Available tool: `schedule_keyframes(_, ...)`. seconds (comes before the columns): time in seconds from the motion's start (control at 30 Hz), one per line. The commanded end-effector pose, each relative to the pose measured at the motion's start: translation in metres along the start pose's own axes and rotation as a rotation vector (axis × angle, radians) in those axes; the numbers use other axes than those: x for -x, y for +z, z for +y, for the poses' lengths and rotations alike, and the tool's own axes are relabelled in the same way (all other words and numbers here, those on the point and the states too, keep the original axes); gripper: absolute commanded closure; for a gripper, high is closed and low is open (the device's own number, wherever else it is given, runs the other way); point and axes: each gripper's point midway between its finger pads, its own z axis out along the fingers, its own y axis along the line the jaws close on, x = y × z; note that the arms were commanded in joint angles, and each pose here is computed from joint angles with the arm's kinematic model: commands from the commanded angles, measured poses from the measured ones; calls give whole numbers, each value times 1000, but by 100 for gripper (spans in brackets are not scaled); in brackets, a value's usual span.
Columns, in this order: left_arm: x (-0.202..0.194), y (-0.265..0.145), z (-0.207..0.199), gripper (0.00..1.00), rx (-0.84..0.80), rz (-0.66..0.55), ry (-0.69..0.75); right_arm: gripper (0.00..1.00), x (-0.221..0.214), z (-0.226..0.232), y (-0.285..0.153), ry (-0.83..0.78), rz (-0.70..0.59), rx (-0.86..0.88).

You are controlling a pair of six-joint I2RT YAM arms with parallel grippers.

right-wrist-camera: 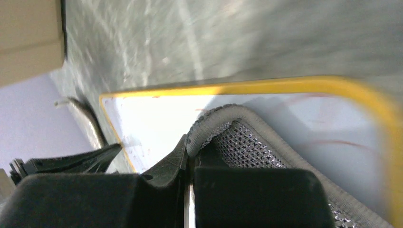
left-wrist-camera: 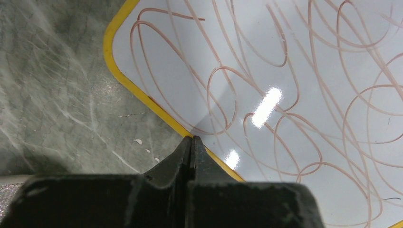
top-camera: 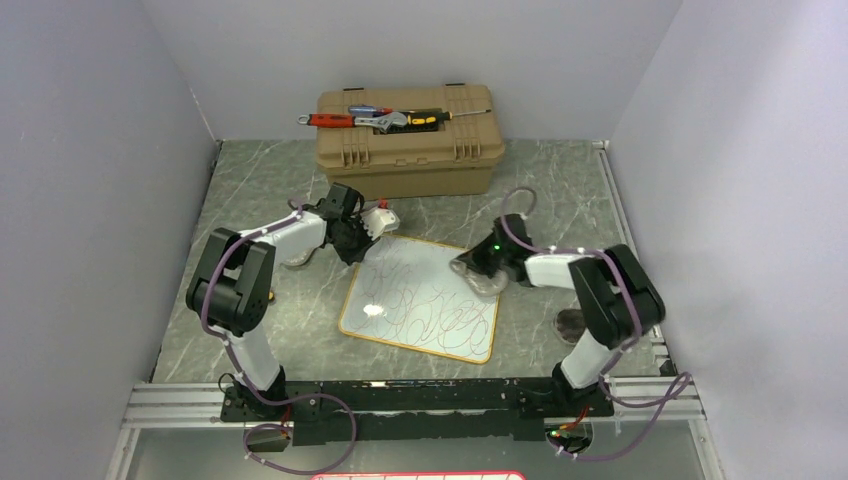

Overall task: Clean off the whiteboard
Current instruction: Erase the whiteboard at the center of the board.

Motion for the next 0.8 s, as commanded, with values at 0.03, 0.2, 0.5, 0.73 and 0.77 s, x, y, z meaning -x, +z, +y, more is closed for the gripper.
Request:
schedule_keyframes(0.03, -78, 16, -28, 97, -86, 249, -30, 100, 21, -103, -23, -4, -112, -316)
schedule_keyframes(0.2, -78, 17, -28, 97, -90, 249, -20, 100, 8, -58, 21, -51, -63, -288)
schedule_keyframes(0.5, -85, 17, -29, 97, -91, 266, -4, 100, -50, 32, 102, -102, 48, -212)
schedule_keyframes(0.73, -84, 13, -29, 97, -83, 256, 13, 100, 2, -41, 36, -12, -102, -295)
schedule_keyframes(0.77, -84, 12, -30, 97, -86, 254, 16, 100, 12, -56, 23, 0, -131, -308)
